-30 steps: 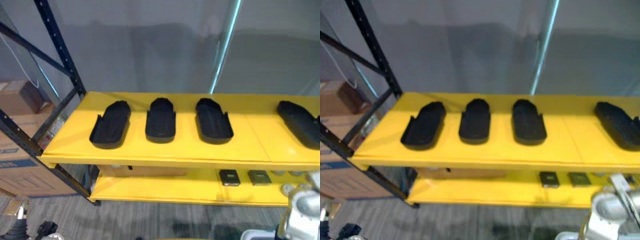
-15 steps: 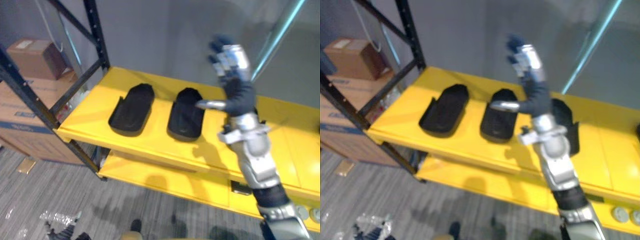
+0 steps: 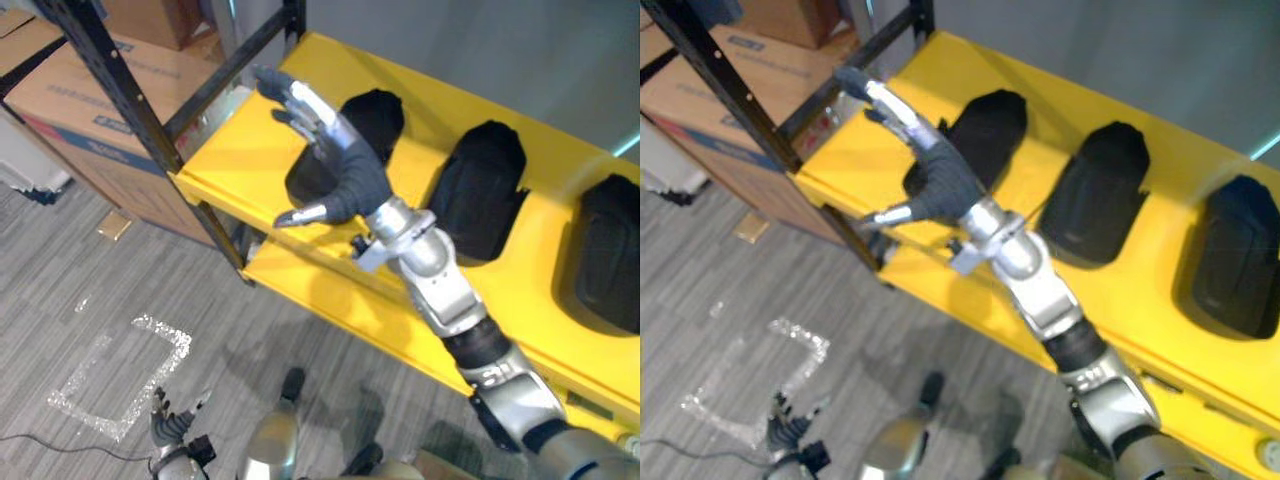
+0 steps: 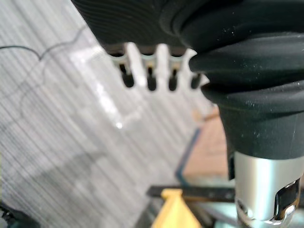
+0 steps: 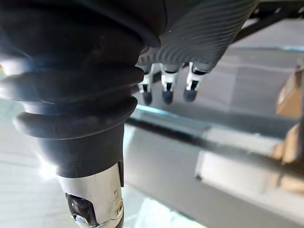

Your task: Walk over and take plastic housings, then place them on the shelf

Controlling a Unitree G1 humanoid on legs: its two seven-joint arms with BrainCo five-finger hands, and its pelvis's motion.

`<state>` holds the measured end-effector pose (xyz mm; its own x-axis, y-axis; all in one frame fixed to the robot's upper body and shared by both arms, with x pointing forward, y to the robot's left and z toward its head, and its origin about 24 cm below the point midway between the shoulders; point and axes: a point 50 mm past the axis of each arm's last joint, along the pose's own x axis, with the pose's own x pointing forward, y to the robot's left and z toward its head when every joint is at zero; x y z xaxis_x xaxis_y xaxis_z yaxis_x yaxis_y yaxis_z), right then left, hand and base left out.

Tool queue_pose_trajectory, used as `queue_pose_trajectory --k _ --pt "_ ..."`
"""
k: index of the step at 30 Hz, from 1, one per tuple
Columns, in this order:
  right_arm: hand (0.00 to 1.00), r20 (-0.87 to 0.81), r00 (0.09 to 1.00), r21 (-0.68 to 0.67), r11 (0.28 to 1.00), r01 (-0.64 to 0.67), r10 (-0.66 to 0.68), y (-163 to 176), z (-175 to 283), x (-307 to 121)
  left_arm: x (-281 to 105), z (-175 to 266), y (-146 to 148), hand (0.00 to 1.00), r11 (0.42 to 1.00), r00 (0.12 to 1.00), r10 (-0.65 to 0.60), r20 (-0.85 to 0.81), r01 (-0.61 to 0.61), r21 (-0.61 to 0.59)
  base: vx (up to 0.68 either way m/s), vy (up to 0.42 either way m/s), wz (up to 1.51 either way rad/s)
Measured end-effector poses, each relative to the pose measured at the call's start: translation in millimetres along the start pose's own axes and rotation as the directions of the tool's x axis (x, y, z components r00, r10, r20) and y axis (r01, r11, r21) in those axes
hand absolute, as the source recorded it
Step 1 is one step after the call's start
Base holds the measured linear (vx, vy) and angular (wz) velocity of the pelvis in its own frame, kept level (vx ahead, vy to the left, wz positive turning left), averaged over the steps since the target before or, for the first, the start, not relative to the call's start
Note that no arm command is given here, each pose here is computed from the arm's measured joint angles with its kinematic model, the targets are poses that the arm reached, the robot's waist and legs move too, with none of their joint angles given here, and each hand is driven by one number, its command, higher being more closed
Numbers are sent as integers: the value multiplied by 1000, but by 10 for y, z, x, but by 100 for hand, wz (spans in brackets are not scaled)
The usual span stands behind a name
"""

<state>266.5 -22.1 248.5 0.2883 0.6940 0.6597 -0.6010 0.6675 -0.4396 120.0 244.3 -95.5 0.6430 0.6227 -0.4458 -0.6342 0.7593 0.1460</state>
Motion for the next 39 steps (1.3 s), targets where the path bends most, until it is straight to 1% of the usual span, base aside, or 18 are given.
queue_pose_trajectory --k 2,5,8,14,17,24,27,30,32,34,36,39 --pt "0 -12 989 56 988 -145 145 281 0 45 24 -16 -27 0 1000 1000 13 -16 -13 -8 -71 -10 -21" --pt "0 -76 967 135 964 -231 242 520 -120 73 41 5 -60 0 1000 1000 11 -2 -11 -14 -86 -25 -9" --pt "0 -101 961 156 958 -241 258 554 -173 63 35 -20 -55 0 1000 1000 16 -10 -16 -11 -69 -23 -2" --pt "0 -141 909 210 909 -360 393 727 -237 17 45 -5 -50 0 1000 1000 22 0 -22 -7 -14 -3 0" --pt "0 -165 892 233 895 -380 422 812 -271 -7 67 25 -46 0 1000 1000 0 16 -1 23 0 0 0" --pt "0 -234 903 203 926 -318 361 817 -367 -80 74 36 -63 0 1000 1000 -6 19 6 25 -20 -8 0" --pt "0 -301 898 146 946 -289 321 790 -477 -116 80 44 -75 0 1000 1000 -9 18 8 25 0 0 0" --pt "0 -375 897 76 972 -223 235 725 -610 -164 77 48 -114 0 999 999 -31 20 30 42 -2 -5 1" --pt "0 -398 905 24 988 -154 150 623 -660 -178 69 52 -167 0 995 997 -72 25 70 73 0 0 0" --pt "0 -412 911 -35 998 -51 32 449 -709 -200 52 45 -214 0 991 995 -100 25 97 87 -15 -6 -2" --pt "0 -410 912 -49 999 -5 -16 353 -716 -212 48 42 -224 0 991 994 -105 24 102 89 -31 -12 -4" --pt "0 -406 913 -59 998 13 -36 325 -725 -217 45 40 -232 0 990 994 -109 23 107 90 -10 -4 -1"
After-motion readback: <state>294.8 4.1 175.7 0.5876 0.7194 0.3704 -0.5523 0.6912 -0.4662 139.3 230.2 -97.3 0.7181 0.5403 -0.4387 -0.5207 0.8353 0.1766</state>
